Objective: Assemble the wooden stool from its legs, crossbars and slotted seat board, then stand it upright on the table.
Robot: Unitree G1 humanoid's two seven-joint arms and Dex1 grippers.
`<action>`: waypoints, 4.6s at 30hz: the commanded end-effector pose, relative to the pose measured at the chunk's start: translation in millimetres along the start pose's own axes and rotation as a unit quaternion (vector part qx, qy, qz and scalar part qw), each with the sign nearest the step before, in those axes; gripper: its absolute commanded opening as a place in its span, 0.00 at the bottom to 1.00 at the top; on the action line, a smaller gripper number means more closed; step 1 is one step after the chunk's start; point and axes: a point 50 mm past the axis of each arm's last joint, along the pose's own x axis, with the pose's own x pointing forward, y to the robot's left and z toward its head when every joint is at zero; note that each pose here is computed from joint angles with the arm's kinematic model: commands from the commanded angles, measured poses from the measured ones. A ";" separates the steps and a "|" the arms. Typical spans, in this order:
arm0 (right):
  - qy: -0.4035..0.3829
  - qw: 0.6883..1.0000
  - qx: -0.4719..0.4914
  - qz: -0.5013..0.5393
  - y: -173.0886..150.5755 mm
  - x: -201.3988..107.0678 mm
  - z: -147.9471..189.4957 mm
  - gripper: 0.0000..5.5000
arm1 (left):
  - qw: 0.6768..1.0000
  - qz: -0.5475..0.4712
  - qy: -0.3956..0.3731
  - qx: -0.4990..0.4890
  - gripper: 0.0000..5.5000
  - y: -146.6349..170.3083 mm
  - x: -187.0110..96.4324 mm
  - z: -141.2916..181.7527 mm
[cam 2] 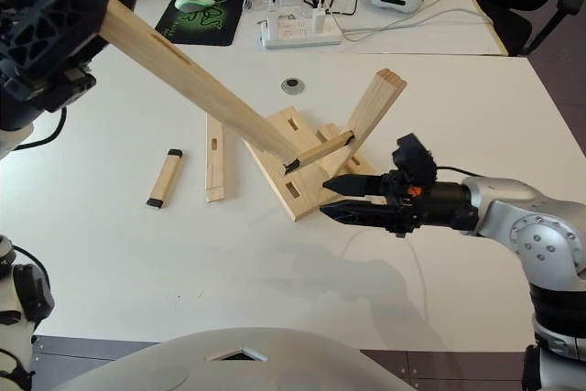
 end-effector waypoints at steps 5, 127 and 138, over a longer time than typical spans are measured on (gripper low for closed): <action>0.032 0.993 -0.060 -0.095 -19.8 25.6 -19.2 0.52 | 0.990 0.087 0.109 0.018 0.38 18.9 -16.4 -41.0; -0.111 0.923 -0.283 -0.237 15.2 72.3 50.5 0.00 | 0.898 0.116 0.317 0.283 0.38 50.2 31.1 -128.9; -0.149 0.863 -0.386 -0.289 17.0 80.3 58.9 0.00 | 0.899 0.112 0.316 0.280 0.38 50.4 33.4 -127.4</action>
